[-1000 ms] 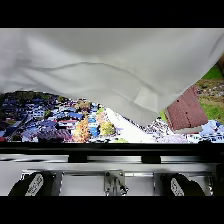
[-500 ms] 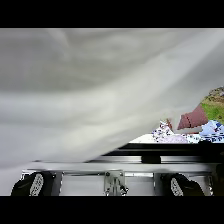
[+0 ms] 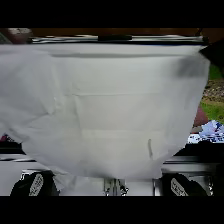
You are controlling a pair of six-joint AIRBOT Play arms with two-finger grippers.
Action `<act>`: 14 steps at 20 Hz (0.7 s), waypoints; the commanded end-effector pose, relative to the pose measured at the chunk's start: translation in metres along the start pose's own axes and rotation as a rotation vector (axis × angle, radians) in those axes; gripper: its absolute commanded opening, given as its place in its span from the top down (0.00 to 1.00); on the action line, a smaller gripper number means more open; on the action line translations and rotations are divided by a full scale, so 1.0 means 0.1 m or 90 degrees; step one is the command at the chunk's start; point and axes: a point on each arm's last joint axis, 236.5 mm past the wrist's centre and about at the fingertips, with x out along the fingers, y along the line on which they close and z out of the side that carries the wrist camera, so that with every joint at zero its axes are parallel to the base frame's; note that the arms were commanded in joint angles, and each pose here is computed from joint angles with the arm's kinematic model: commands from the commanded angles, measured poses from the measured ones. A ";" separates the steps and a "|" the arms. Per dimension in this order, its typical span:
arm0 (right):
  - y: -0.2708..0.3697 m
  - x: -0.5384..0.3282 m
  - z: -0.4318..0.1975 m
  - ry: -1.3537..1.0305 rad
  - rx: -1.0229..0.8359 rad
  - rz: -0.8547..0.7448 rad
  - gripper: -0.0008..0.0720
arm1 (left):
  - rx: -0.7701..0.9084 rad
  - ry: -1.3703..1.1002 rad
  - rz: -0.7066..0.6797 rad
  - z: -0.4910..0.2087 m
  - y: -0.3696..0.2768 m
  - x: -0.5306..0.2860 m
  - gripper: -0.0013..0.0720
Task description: Fold the shirts.
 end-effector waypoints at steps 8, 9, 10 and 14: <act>-1.12 2.85 -0.33 0.021 0.205 -0.041 0.92 | -0.303 0.219 -0.043 -1.90 0.66 2.07 0.94; -1.20 2.95 -0.38 0.020 0.222 -0.048 0.92 | -0.324 0.234 -0.049 -2.02 0.66 2.19 0.94; -1.26 3.04 -0.45 0.027 0.231 -0.053 0.92 | -0.336 0.255 -0.057 -2.15 0.61 2.29 0.94; -1.30 3.27 -0.77 0.083 0.244 -0.055 0.89 | -0.339 0.339 -0.094 -2.62 0.28 2.58 0.93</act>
